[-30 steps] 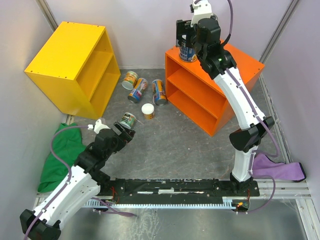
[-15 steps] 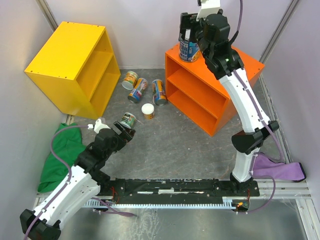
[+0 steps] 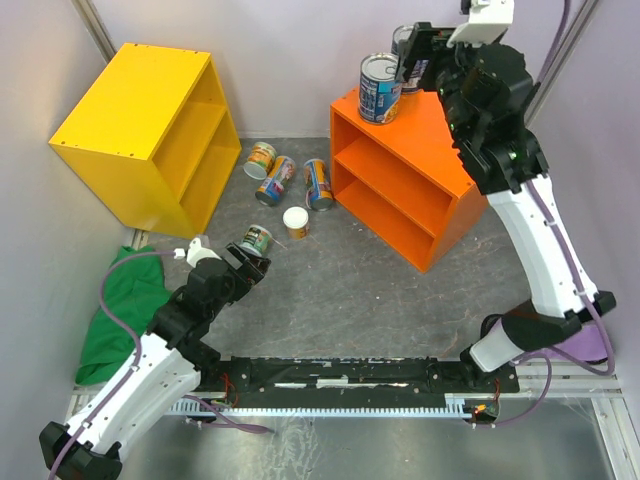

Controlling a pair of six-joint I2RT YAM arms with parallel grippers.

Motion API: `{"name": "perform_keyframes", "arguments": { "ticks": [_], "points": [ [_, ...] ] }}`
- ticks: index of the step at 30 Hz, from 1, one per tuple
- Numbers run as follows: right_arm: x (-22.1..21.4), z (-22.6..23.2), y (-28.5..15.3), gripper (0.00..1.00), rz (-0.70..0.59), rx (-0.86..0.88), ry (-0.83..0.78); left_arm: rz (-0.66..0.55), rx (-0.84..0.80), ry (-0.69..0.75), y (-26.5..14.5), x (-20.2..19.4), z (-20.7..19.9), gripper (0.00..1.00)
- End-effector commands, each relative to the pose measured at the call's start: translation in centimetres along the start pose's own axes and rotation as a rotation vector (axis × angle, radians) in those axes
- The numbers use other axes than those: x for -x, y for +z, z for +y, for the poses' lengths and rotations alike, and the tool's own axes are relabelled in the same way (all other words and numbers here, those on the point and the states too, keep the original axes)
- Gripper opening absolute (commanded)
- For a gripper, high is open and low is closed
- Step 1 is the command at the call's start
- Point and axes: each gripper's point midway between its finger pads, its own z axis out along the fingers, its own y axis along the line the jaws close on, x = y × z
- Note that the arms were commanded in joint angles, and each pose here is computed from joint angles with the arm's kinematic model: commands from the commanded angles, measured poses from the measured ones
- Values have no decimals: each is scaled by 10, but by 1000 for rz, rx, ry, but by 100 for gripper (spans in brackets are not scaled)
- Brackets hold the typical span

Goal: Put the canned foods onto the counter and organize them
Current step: Place the canned food on the counter, then move the canned food to the center of the board.

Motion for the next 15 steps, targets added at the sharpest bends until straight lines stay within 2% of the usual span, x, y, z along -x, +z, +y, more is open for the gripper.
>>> {"name": "perform_keyframes", "arguments": {
  "ticks": [1,7,9,15],
  "points": [
    [8,-16,-22,90,-26,-51,37,-15,-53,9,-3,7,-14,98],
    [-28,-15,-49,66,78,-10,75,-23,-65,29,-2,12,-22,98],
    [-48,-7,-56,61,131,24,87,-25,-68,40,-1,14,-25,98],
    [-98,29,-86,62,267,100,27,-24,-70,81,4,18,-35,99]
  ]
}}
